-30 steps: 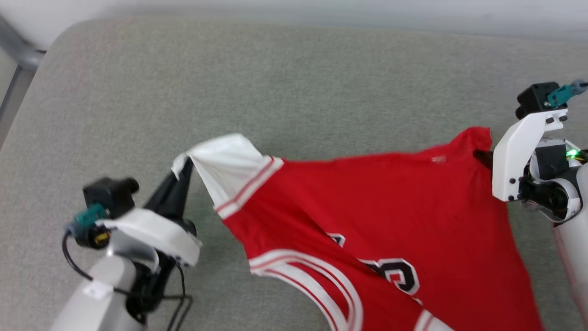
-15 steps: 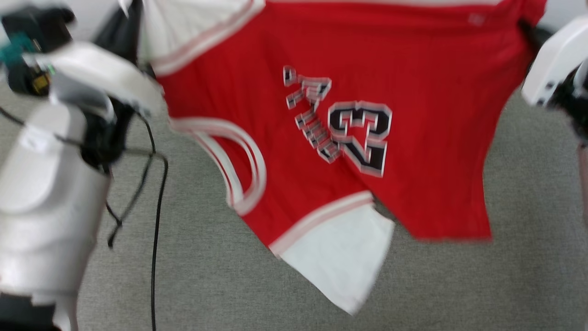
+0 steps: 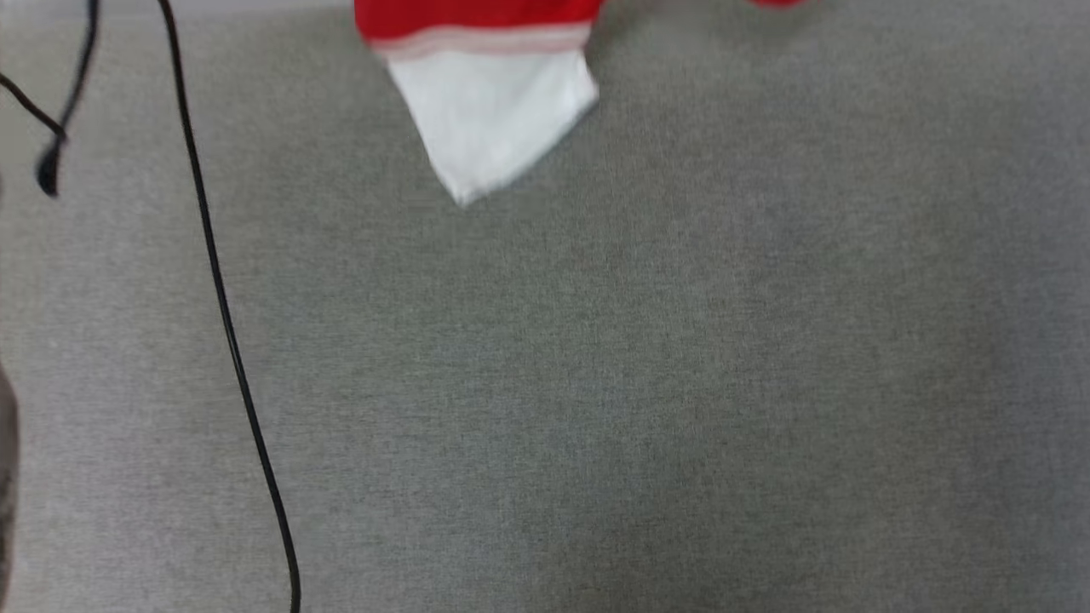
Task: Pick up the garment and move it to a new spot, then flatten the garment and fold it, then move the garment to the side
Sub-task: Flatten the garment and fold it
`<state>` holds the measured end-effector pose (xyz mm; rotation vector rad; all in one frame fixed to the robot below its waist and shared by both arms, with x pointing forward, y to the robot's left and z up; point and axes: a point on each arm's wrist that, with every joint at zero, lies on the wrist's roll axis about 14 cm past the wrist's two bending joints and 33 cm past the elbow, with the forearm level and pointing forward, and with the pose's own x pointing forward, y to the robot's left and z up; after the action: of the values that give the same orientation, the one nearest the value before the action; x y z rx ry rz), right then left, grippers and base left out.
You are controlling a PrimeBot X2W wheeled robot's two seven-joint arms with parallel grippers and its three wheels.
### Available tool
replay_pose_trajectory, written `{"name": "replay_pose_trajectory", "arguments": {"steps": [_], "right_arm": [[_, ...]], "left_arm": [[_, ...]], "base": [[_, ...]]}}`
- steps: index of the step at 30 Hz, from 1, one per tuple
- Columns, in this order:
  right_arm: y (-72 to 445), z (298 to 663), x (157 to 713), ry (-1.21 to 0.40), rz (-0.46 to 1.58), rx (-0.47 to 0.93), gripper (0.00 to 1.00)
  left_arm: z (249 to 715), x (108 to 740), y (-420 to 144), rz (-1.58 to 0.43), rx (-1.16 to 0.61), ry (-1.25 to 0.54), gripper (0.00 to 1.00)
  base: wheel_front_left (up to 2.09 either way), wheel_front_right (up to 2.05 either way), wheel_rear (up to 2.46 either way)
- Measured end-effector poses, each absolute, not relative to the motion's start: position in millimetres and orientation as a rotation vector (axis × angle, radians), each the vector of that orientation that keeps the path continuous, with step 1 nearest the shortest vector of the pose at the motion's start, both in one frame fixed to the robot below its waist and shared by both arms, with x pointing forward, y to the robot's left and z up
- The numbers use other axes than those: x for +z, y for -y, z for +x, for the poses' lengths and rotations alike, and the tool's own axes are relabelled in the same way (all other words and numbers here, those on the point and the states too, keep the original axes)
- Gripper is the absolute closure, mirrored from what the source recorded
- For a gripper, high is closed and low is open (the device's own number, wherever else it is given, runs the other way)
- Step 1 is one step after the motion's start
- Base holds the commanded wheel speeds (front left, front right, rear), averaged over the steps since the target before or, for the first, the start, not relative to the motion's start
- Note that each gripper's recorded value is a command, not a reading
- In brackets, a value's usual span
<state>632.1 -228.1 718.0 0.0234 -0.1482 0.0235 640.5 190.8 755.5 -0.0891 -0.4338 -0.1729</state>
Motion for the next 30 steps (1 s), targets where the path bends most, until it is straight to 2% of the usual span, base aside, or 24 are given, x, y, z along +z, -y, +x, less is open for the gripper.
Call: {"name": "replay_pose_trajectory", "arguments": {"steps": [7, 17, 23, 30], "right_arm": [[219.0, 669.7, 697.9, 0.147, 0.022, 0.035, 1.00], [196.4, 710.5, 581.1, -0.053, 0.044, 0.083, 1.00], [184.8, 708.5, 544.8, -0.131, 0.051, 0.112, 1.00], [183.1, 672.6, 507.7, -0.206, 0.055, 0.134, 1.00]], "left_arm": [[683.1, 722.9, -197.9, -0.082, -0.149, 0.372, 1.00], [721.8, 605.7, -212.8, -0.145, -0.109, 0.175, 1.00], [710.3, 559.2, -222.7, -0.185, -0.080, 0.071, 1.00], [665.4, 512.2, -222.8, -0.219, -0.081, -0.038, 1.00]], "base": [[0.00, 0.00, 0.00], [0.00, 0.00, 0.00], [0.00, 0.00, 0.00], [0.00, 0.00, 0.00]]}}
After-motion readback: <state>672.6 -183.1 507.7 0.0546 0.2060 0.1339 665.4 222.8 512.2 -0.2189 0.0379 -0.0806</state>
